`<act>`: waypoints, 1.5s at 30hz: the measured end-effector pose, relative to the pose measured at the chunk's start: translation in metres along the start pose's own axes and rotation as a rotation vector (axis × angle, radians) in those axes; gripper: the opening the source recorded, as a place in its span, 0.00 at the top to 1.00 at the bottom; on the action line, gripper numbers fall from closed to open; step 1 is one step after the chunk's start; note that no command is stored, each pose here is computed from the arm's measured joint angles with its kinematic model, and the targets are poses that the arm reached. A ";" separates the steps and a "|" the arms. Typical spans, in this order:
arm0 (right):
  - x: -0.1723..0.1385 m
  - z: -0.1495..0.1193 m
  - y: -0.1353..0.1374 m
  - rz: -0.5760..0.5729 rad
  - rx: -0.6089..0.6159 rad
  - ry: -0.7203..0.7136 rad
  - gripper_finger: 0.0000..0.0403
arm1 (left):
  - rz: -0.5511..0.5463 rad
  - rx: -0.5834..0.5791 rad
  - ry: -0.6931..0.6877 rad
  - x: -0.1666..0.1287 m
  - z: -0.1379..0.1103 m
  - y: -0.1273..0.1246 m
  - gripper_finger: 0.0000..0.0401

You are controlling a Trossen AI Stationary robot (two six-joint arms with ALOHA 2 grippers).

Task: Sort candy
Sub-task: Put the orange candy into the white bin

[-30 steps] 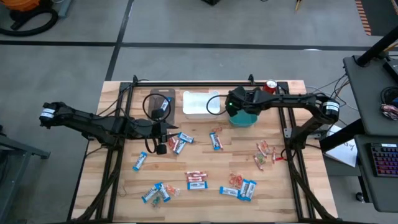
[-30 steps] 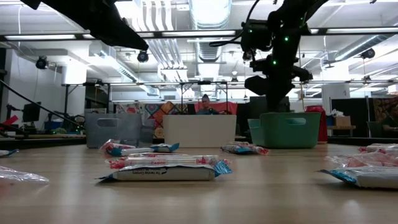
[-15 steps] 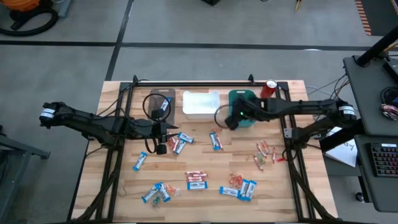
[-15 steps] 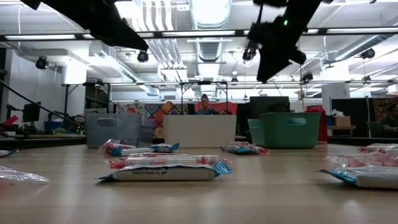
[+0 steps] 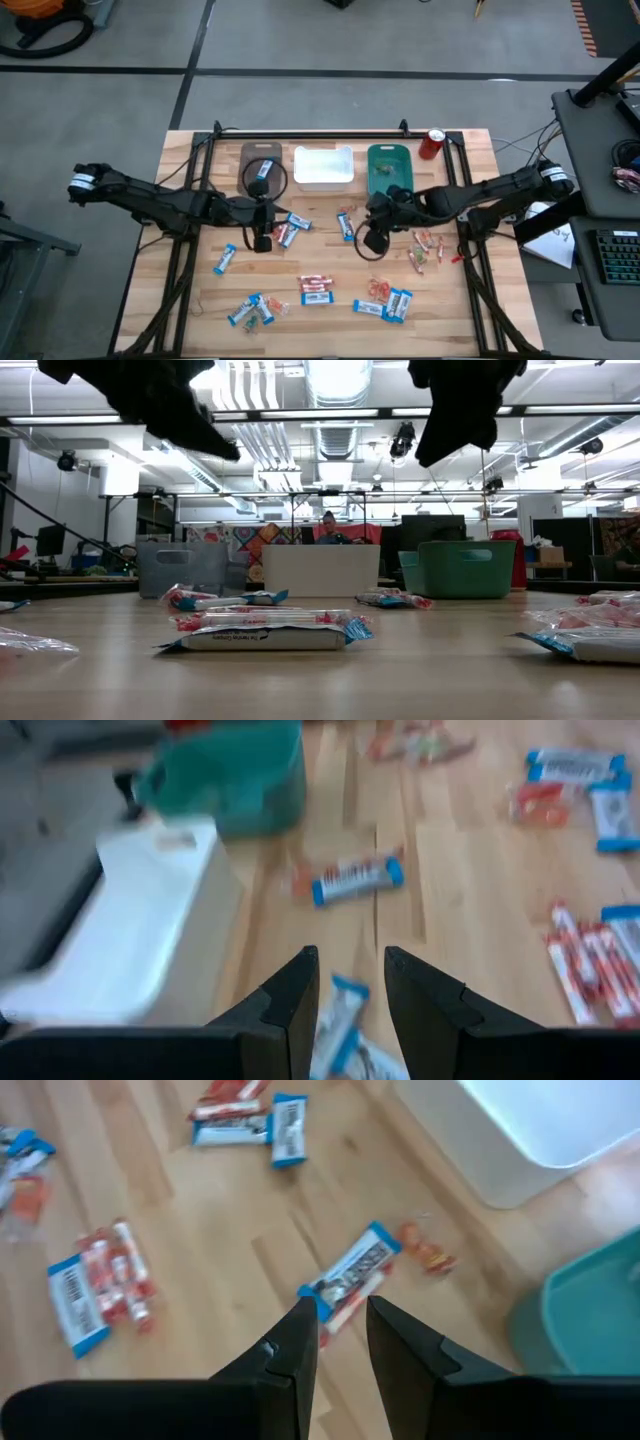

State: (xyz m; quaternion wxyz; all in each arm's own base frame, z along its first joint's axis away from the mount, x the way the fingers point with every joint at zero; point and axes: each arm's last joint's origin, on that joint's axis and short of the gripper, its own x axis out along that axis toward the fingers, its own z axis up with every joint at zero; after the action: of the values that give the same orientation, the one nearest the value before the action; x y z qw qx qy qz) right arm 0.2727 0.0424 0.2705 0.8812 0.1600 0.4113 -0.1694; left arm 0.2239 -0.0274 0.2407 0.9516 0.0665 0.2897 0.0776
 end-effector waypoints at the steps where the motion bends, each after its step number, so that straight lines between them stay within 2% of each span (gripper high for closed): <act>1: -0.001 -0.002 0.003 0.007 -0.004 0.001 0.80 | 0.001 -0.030 0.033 0.001 -0.003 0.000 0.75; 8: -0.003 -0.008 0.012 0.022 -0.005 0.004 0.80 | -0.029 -0.453 0.271 0.015 -0.025 -0.008 0.75; 10: -0.002 -0.008 0.012 0.021 -0.008 0.005 0.80 | -0.049 -0.503 0.312 0.022 -0.029 -0.013 0.75; 13: -0.002 -0.008 0.012 0.019 -0.043 0.002 0.80 | -0.022 -0.543 0.373 0.034 -0.035 -0.018 0.75; 23: 0.002 -0.008 0.013 0.014 -0.051 0.009 0.80 | 0.100 -0.536 0.433 0.065 -0.033 -0.024 0.75; 45: 0.011 -0.010 0.015 0.000 -0.050 0.032 0.80 | 0.204 -0.542 0.578 0.100 -0.059 -0.014 0.75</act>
State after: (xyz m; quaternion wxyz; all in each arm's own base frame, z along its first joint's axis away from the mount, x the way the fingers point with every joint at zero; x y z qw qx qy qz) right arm 0.2791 0.0579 0.2579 0.8784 0.1405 0.4293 -0.1562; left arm 0.2741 -0.0180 0.1359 0.8014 -0.1829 0.5062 0.2607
